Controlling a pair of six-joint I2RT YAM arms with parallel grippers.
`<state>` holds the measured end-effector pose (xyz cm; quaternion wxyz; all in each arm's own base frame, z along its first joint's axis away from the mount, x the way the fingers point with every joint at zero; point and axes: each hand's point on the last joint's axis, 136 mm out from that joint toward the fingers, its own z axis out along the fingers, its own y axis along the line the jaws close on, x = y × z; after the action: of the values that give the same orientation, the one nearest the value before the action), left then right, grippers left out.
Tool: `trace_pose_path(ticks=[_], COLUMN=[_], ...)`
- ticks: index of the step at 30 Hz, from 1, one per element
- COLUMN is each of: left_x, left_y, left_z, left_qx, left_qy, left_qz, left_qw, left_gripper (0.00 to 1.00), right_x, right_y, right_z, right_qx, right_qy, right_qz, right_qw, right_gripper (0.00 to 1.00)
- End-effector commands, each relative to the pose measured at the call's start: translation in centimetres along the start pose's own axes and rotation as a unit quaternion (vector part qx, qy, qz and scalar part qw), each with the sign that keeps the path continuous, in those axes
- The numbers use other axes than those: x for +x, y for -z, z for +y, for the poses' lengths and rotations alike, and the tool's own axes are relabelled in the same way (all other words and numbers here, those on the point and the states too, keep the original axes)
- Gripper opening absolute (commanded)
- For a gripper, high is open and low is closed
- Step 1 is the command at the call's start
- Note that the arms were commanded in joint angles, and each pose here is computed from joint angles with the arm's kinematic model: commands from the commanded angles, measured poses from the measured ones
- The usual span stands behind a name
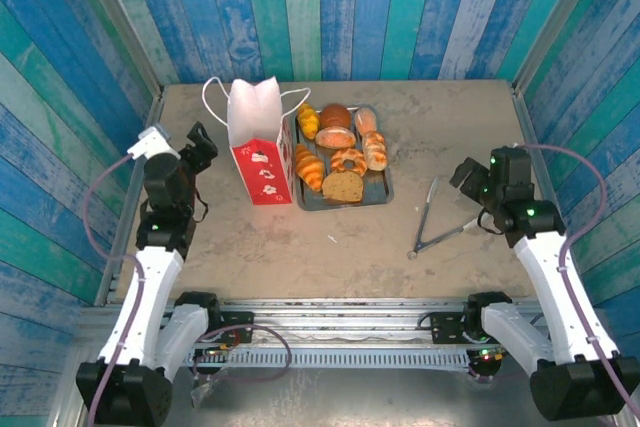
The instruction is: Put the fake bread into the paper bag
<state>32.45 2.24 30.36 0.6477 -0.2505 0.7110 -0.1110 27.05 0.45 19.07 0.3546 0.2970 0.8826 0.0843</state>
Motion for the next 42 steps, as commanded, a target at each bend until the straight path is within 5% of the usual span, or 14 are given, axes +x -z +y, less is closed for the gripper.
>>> trace_pose_path(ticks=[1,15,26,42], left_x=[2.8,9.9,10.7,11.0], left_y=[2.0,3.3,3.2,3.2], left_z=[0.7,3.1,4.0,4.2], left_qx=[-0.005,0.011,0.001,-0.004], left_qy=[0.017,0.068,0.067,0.062], left_qz=[0.076,0.141,0.135,0.141], left_qw=[0.997,0.988,0.989,0.988], left_gripper=[0.94,0.94,0.94,0.94], right_x=[5.8,10.6,12.8,14.9], right_y=[0.4,-0.8,-3.4,-7.6], right_z=[-3.3,-3.9,-2.3,-2.9], right_qx=[0.091,0.178,0.222,0.252], right_qy=[-0.067,-0.08,-0.002,-0.017], right_qz=[0.127,0.146,0.121,0.118], right_qw=[0.985,0.97,0.968,0.96], right_gripper=[1.0,1.0,1.0,1.0])
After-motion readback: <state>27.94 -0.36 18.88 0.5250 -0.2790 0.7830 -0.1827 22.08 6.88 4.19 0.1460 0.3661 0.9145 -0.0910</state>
